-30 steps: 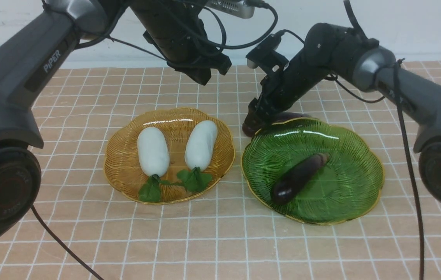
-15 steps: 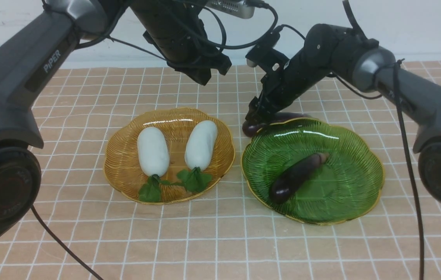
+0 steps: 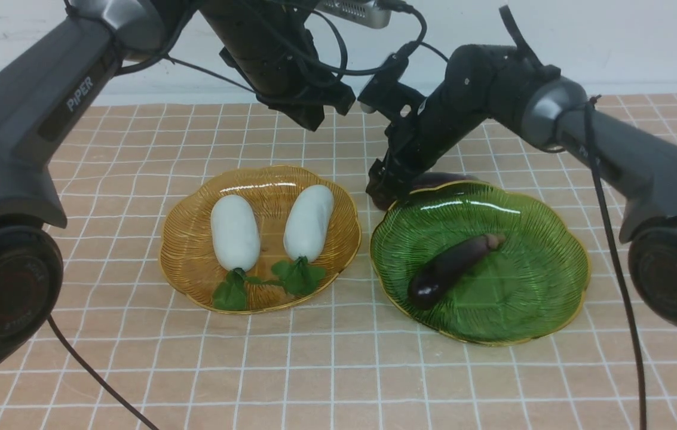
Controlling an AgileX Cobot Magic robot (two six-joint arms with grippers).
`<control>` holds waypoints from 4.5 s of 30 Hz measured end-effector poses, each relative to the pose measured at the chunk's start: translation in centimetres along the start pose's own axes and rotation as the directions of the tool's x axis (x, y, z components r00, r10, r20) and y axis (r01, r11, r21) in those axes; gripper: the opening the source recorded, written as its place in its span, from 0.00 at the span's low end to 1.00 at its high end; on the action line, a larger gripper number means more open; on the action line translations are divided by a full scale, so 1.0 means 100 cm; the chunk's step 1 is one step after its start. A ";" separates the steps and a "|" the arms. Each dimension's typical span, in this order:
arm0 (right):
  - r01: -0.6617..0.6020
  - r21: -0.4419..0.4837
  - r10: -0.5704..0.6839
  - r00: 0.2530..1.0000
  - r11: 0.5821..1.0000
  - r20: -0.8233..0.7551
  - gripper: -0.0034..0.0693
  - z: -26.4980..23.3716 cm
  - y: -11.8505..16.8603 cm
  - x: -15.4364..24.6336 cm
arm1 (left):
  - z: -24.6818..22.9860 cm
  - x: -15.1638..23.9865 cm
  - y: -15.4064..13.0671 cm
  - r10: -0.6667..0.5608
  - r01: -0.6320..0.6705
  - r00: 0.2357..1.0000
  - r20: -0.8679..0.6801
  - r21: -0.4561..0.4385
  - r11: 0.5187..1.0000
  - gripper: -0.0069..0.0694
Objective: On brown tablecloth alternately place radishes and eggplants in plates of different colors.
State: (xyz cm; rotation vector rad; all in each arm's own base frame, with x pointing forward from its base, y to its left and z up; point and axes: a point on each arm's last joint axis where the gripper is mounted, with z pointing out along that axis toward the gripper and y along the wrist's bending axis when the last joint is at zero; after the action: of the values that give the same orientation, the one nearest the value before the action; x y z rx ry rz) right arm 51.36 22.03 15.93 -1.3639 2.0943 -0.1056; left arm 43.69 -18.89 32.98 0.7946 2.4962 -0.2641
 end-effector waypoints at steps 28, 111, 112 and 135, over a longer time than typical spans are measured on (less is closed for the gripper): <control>-0.166 0.207 0.161 0.986 0.964 0.039 0.56 -0.124 -0.046 -0.034 | 0.000 0.000 0.000 0.000 0.000 1.000 0.001 0.000 1.000 0.10; -0.729 -0.114 0.227 0.058 0.675 0.972 0.03 -0.511 0.233 0.231 | -0.197 0.389 -0.098 -0.127 0.212 0.802 0.583 -0.079 0.974 0.10; -0.730 -0.114 0.239 0.070 0.674 0.969 0.03 -0.510 0.235 0.232 | -0.194 0.396 -0.099 -0.137 0.223 0.788 0.600 -0.071 0.972 0.10; -0.744 -0.106 0.401 0.229 0.659 0.887 0.03 -0.488 0.241 0.238 | -0.199 0.418 -0.101 -0.101 0.231 0.710 0.697 -0.095 0.968 0.10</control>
State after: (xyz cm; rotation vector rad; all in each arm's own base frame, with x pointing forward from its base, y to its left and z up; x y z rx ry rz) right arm -0.64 0.22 34.62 -0.1390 1.4015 0.4516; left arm 0.31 -0.26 28.62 0.2983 1.8319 -0.3245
